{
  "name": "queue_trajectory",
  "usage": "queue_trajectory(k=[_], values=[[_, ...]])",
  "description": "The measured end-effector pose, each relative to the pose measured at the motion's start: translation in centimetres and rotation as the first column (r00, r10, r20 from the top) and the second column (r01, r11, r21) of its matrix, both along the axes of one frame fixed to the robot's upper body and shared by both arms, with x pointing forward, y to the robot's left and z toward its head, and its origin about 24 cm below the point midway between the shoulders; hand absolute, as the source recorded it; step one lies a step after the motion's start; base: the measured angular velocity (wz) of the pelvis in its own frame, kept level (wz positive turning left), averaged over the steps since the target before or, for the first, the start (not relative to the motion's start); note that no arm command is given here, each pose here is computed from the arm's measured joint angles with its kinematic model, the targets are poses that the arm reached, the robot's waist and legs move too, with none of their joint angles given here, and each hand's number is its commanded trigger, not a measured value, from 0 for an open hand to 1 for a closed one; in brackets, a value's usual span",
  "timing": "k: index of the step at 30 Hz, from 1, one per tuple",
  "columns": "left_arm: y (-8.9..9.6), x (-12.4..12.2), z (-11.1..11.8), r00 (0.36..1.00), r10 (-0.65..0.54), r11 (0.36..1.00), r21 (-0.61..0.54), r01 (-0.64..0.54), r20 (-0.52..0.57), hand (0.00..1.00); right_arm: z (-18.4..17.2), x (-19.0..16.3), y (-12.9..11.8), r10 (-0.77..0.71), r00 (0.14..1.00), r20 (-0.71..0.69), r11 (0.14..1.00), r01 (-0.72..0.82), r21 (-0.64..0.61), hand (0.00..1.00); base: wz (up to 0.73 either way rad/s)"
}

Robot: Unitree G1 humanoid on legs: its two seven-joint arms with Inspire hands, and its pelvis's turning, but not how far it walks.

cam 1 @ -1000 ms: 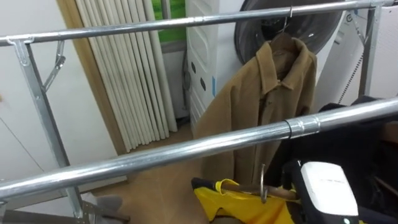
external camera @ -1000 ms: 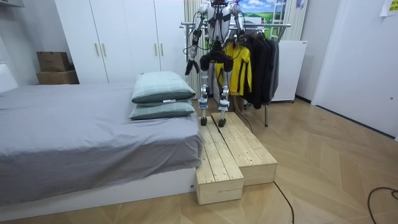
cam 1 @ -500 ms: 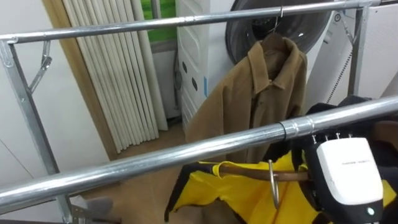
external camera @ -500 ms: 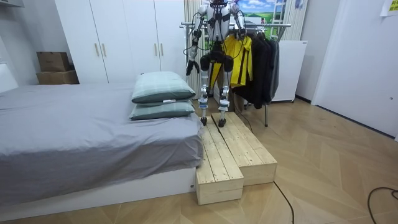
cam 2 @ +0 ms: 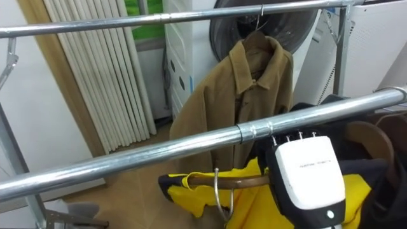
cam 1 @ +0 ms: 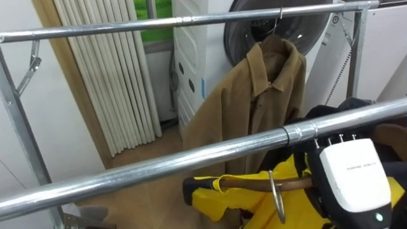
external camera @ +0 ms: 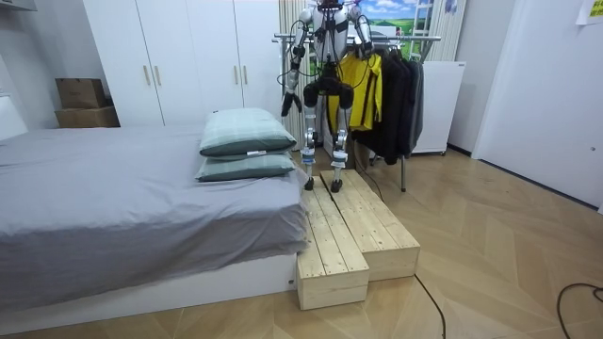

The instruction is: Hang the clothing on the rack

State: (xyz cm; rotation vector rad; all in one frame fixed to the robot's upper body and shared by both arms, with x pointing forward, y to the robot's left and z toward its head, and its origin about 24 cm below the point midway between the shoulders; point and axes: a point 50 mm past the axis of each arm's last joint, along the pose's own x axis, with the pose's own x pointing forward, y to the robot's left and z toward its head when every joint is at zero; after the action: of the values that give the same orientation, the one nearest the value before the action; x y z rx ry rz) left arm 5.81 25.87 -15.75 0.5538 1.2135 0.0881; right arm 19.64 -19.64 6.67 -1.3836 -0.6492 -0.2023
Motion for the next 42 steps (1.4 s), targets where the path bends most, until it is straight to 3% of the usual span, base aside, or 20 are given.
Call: queue_trajectory(k=[11, 18, 25, 36, 42], values=[[-0.1, -0.2, 0.0, 1.000, -0.019, 1.000, 0.001, 0.019, -0.011, 0.00, 0.8, 0.2, 0.2, 0.030, 0.997, -0.073, 0.998, -0.033, -0.044, 1.00, -0.05], [-0.1, 0.0, 0.0, 0.999, -0.042, 0.999, 0.004, 0.042, -0.009, 0.00, 1.1, 0.5, 0.8, 0.087, 0.974, -0.210, 0.989, -0.059, 0.137, 1.00, 0.00], [-0.1, -0.1, 0.0, 0.996, -0.088, 0.996, 0.015, 0.088, -0.025, 0.00, 1.5, 0.6, 0.9, 0.148, 0.955, -0.258, 0.960, -0.076, 0.269, 1.00, 0.03], [-0.5, 0.1, -0.1, 0.992, -0.116, 0.993, 0.007, 0.117, -0.047, 0.00, 1.0, 1.2, 0.4, 0.214, 0.919, -0.332, 0.811, 0.022, 0.585, 1.00, 0.02], [-0.8, -0.5, -0.3, 0.994, -0.092, 0.996, -0.006, 0.092, -0.066, 0.00, 1.0, 1.2, 0.1, 0.228, 0.921, -0.317, 0.741, 0.047, 0.670, 1.00, 0.00]])
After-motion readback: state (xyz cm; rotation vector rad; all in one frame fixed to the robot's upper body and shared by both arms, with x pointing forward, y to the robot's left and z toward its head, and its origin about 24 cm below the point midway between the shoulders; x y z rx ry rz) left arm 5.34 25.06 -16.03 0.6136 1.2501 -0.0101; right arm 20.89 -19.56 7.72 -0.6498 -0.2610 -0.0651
